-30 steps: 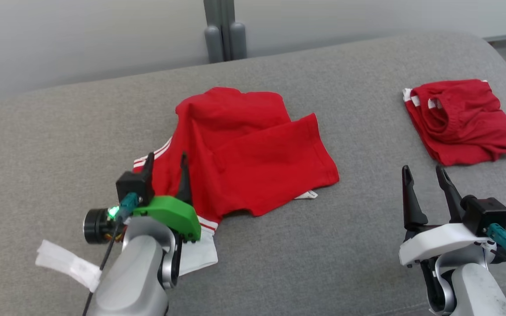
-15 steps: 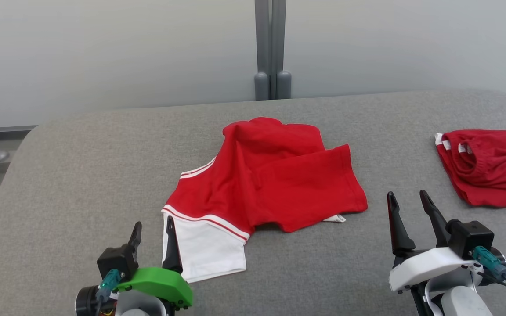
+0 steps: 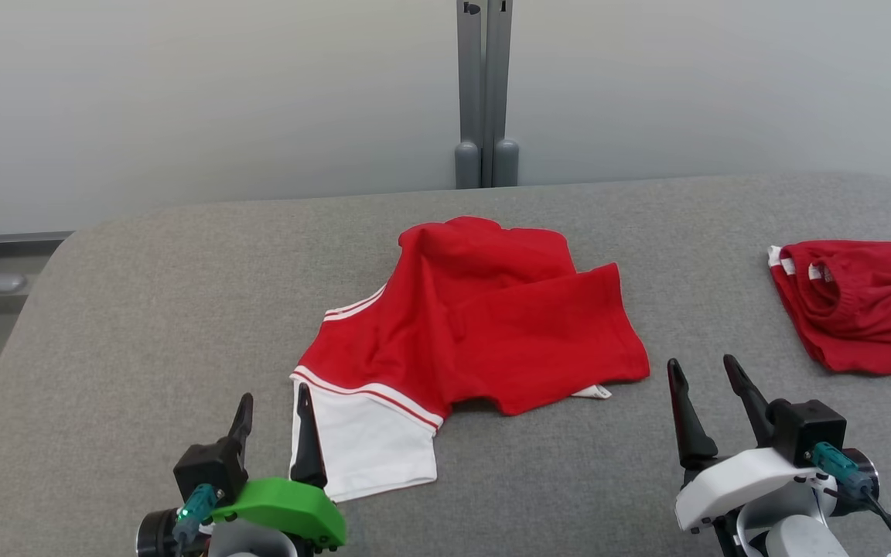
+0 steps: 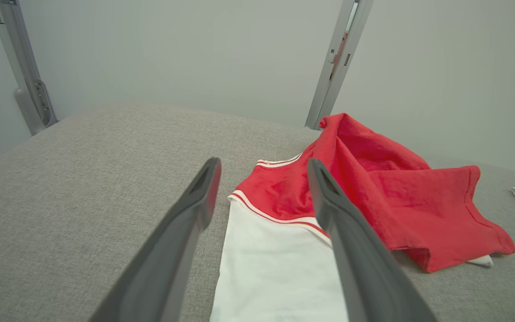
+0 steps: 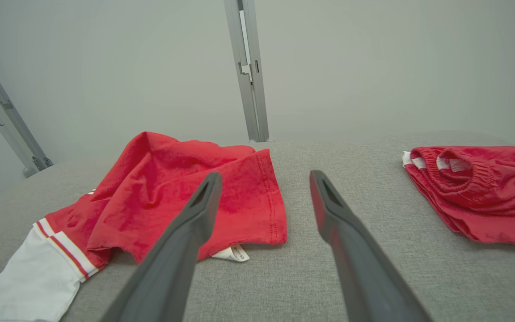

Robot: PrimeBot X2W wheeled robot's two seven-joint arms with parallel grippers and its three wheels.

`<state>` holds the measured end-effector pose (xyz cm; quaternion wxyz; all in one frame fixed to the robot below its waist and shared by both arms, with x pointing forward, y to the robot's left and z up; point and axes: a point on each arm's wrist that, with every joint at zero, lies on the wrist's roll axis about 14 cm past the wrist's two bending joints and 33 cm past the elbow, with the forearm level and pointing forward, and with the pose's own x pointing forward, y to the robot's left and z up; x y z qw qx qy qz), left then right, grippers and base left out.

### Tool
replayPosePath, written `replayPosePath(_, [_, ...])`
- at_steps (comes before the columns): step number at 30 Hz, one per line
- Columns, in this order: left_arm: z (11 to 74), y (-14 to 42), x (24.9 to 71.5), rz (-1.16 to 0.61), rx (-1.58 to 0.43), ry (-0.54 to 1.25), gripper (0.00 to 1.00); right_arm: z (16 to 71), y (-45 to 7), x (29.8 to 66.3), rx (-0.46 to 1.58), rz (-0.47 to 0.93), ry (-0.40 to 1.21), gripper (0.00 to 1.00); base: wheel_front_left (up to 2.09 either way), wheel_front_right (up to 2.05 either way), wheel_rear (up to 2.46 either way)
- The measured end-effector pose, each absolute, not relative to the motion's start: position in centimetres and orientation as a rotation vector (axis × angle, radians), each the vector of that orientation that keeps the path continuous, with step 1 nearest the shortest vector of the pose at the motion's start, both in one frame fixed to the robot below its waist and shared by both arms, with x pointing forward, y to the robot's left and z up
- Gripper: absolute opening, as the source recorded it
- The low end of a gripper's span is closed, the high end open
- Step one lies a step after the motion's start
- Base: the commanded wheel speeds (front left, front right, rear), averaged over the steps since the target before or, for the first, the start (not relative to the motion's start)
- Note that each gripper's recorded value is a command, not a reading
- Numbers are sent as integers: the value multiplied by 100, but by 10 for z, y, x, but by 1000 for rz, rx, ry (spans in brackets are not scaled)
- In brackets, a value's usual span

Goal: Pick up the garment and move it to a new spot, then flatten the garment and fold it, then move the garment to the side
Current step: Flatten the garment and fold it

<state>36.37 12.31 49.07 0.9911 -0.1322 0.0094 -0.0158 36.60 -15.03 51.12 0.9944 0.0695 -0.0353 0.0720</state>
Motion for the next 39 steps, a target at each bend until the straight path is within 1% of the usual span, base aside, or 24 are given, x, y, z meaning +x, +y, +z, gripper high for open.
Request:
replayPosePath(11, [478, 124, 362, -25, -243, 63, 100, 502, -151, 367, 135, 142, -40, 100, 0, 0, 0])
replayPosePath(15, [448, 127, 355, -8, -233, 196, 100, 498, -152, 367, 135, 137, -27, 100, 0, 0, 0])
replayPosePath(18, [413, 128, 345, -9, -212, 356, 100, 491, -155, 367, 136, 126, -3, 100, 0, 0, 0])
replayPosePath(21, [389, 128, 337, -2, -199, 467, 100, 486, -161, 367, 137, 108, 19, 100, 0, 0, 0])
replayPosePath(26, [368, 130, 334, 24, -220, 561, 100, 475, -166, 366, 133, 94, 57, 100, 0, 0, 0])
replayPosePath(30, [363, 126, 339, 15, -222, 583, 100, 467, -168, 367, 130, 86, 89, 100, 0, 0, 0])
replayPosePath(31, [362, 124, 340, 7, -225, 586, 98, 465, -168, 367, 129, 85, 95, 100, 0, 0, 0])
replayPosePath(32, [362, 122, 342, 2, -225, 590, 84, 462, -168, 368, 124, 86, 109, 100, 0, 0, 0])
replayPosePath(33, [361, 121, 343, -1, -225, 594, 56, 458, -168, 368, 119, 88, 128, 100, 0, 0, 0])
replayPosePath(34, [360, 120, 344, -5, -225, 597, 36, 455, -167, 368, 118, 89, 142, 100, 0, 0, 0])
replayPosePath(35, [360, 118, 344, -12, -229, 602, 11, 452, -167, 369, 113, 92, 158, 100, 0, 0, 0])
replayPosePath(36, [360, 117, 346, -14, -232, 602, 0, 450, -166, 371, 109, 95, 170, 100, 0, 0, 0])
replayPosePath(39, [359, 115, 346, -26, -232, 612, 0, 443, -163, 380, 83, 108, 214, 100, 0, 0, 0])
